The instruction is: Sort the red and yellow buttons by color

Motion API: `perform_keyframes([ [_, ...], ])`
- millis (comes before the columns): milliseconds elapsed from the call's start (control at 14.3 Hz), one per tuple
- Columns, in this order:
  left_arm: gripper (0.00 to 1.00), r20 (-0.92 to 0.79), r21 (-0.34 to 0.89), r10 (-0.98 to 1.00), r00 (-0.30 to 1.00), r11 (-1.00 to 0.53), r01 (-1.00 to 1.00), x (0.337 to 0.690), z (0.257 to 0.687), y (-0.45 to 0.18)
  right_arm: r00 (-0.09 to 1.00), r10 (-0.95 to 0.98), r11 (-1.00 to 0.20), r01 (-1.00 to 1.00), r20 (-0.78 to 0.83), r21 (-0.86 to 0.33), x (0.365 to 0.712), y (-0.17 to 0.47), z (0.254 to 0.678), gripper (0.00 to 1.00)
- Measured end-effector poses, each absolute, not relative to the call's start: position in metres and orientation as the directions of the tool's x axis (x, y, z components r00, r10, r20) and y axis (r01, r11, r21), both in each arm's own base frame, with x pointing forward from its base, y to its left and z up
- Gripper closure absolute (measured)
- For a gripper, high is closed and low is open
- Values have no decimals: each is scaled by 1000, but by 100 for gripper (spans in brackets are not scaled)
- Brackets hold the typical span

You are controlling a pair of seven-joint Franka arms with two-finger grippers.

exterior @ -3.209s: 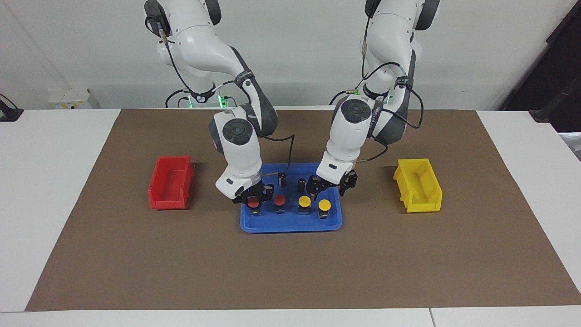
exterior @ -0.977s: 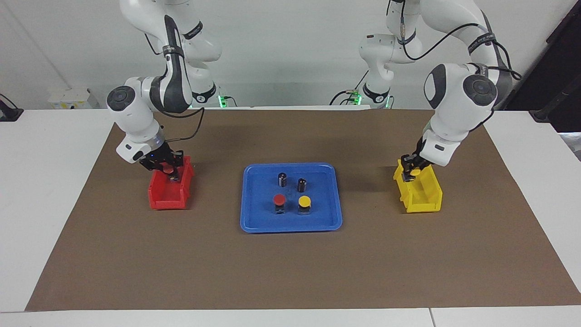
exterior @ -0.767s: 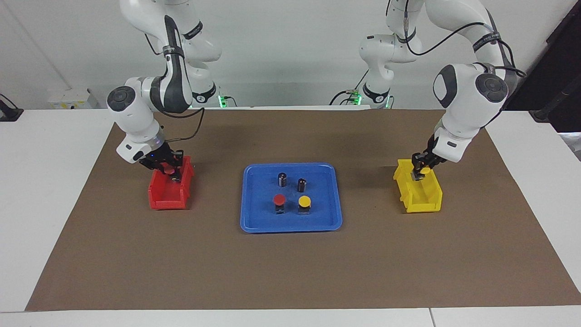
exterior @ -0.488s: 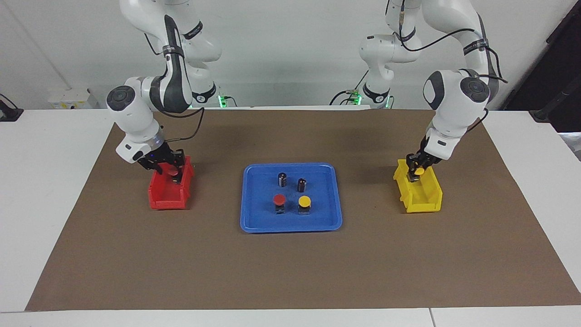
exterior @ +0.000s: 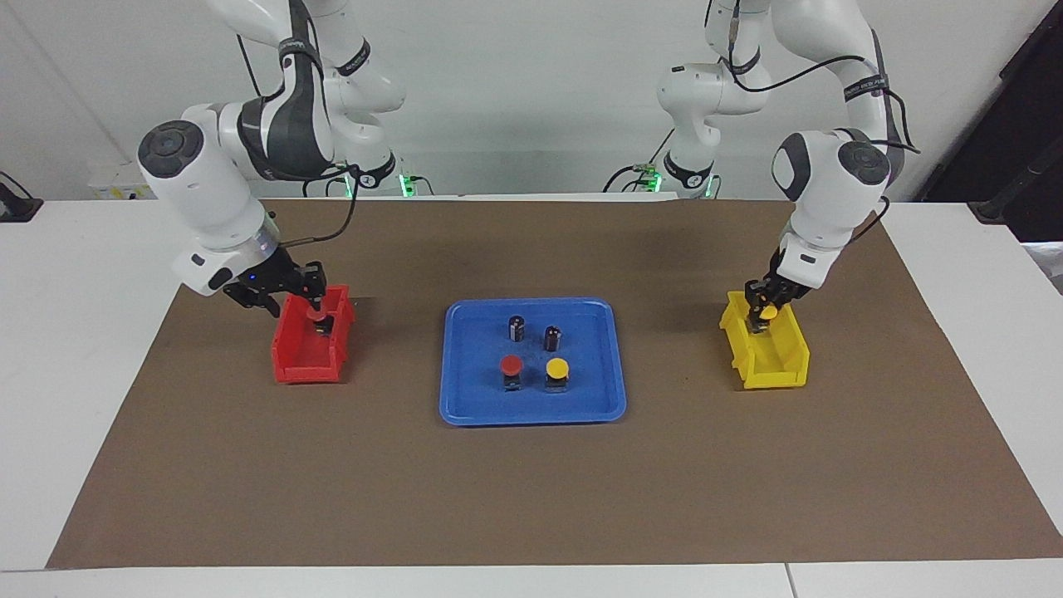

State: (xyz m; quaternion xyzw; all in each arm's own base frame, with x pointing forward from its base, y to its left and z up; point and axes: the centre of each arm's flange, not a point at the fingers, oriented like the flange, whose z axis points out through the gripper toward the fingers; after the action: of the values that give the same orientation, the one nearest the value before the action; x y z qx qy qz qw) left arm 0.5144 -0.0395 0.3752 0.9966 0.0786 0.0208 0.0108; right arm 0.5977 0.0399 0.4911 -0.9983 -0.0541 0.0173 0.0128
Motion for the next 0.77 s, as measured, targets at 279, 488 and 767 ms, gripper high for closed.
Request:
perform_keyframes([
  [279, 59, 43, 25, 160, 986, -987, 159, 511, 368, -38, 1000, 11, -999, 11, 8, -36, 616, 170, 504, 19],
  [488, 59, 59, 29, 166, 984, -986, 164, 512, 368, -35, 1000, -20, -999, -19, 21, -38, 625, 246, 483, 19],
  [767, 59, 70, 31, 166, 984, -986, 164, 510, 361, -34, 994, -64, -998, -61, 90, -33, 637, 311, 418, 13],
])
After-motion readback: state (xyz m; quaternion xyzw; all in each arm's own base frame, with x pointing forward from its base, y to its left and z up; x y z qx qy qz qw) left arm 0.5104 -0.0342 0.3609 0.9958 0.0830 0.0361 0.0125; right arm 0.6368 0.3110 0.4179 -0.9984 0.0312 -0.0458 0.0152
